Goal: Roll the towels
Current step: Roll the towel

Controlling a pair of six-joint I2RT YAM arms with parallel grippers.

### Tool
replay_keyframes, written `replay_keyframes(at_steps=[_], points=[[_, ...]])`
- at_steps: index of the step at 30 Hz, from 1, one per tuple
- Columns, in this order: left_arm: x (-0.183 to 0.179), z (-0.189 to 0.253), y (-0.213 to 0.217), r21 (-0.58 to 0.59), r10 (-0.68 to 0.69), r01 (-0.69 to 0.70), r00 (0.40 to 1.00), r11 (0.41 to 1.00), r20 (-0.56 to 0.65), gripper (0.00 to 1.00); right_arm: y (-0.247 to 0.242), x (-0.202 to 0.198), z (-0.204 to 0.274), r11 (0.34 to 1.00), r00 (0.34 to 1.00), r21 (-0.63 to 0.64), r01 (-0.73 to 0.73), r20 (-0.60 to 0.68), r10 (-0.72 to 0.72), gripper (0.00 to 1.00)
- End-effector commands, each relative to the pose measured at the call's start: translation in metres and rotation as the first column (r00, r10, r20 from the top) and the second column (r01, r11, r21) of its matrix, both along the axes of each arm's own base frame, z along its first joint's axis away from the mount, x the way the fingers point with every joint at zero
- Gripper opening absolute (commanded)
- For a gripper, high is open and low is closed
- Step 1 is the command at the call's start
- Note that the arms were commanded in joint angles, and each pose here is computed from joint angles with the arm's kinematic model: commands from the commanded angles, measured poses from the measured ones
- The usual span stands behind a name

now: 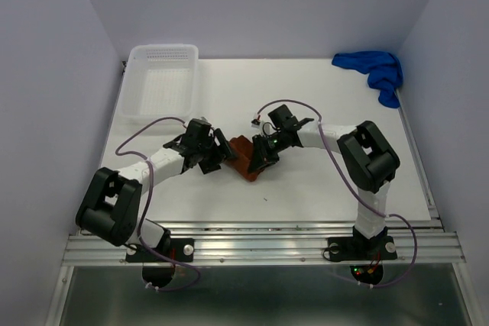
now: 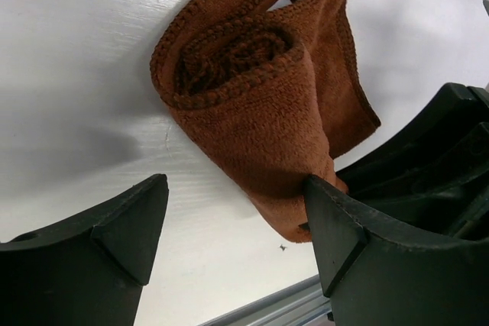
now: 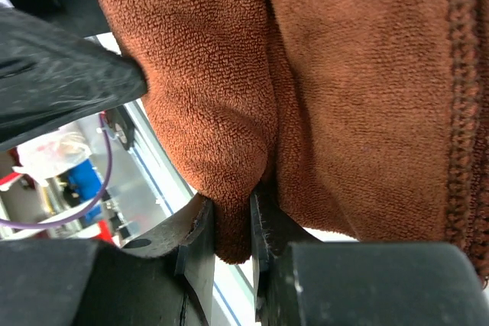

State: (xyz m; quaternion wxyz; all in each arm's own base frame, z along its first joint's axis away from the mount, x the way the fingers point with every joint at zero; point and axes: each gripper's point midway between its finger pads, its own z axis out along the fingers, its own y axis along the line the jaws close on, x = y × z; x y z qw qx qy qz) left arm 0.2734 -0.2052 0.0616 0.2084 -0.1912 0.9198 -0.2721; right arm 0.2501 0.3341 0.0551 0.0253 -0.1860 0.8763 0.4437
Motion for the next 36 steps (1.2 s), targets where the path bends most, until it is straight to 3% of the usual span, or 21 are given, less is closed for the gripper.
replay_keyframes(at_steps=[1, 7, 8, 10, 13, 17, 26, 33, 36], points=[[0.018, 0.006, -0.009, 0.0, -0.012, 0.012, 0.999, 1.0, 0.05, 0.77, -0.002, 0.007, -0.005, 1.0, 0.999, -0.002, 0.027, -0.047, -0.027, 0.01], [0.032, 0.0, -0.015, 0.024, -0.028, 0.027, 0.999, 0.999, 0.039, 0.67, -0.004, 0.006, -0.012, 1.0, 0.999, -0.014, 0.02, -0.046, -0.021, 0.07], [0.034, -0.003, -0.013, 0.045, -0.022, 0.021, 0.999, 0.999, 0.035, 0.65, -0.004, 0.007, -0.01, 1.0, 0.999, -0.014, 0.02, -0.035, -0.021, 0.21], [0.034, -0.011, -0.01, 0.078, -0.023, 0.022, 1.0, 0.997, 0.003, 0.57, -0.007, 0.011, -0.011, 0.999, 1.0, -0.03, 0.022, 0.002, -0.022, 0.27], [0.032, -0.024, -0.008, 0.118, -0.043, 0.047, 0.998, 0.992, -0.041, 0.51, -0.01, 0.018, 0.001, 0.999, 0.996, -0.033, 0.013, 0.092, -0.01, 0.5], [0.024, -0.04, -0.006, 0.15, -0.046, 0.06, 0.995, 0.987, -0.093, 0.49, -0.011, 0.026, 0.03, 1.0, 0.977, -0.009, 0.005, 0.214, -0.003, 0.67], [0.024, -0.04, -0.015, 0.237, -0.065, 0.089, 0.992, 0.968, -0.109, 0.48, -0.026, 0.038, 0.086, 0.996, 0.853, -0.068, 0.063, 0.522, -0.018, 0.75], [0.021, -0.039, -0.018, 0.26, -0.056, 0.091, 0.989, 0.961, -0.137, 0.48, -0.007, 0.032, 0.091, 0.972, 0.669, -0.201, 0.121, 0.74, 0.07, 0.75], [0.019, -0.037, -0.018, 0.263, -0.057, 0.095, 0.987, 0.96, -0.147, 0.48, -0.001, 0.03, 0.088, 0.969, 0.64, -0.209, 0.135, 0.764, 0.075, 0.74]])
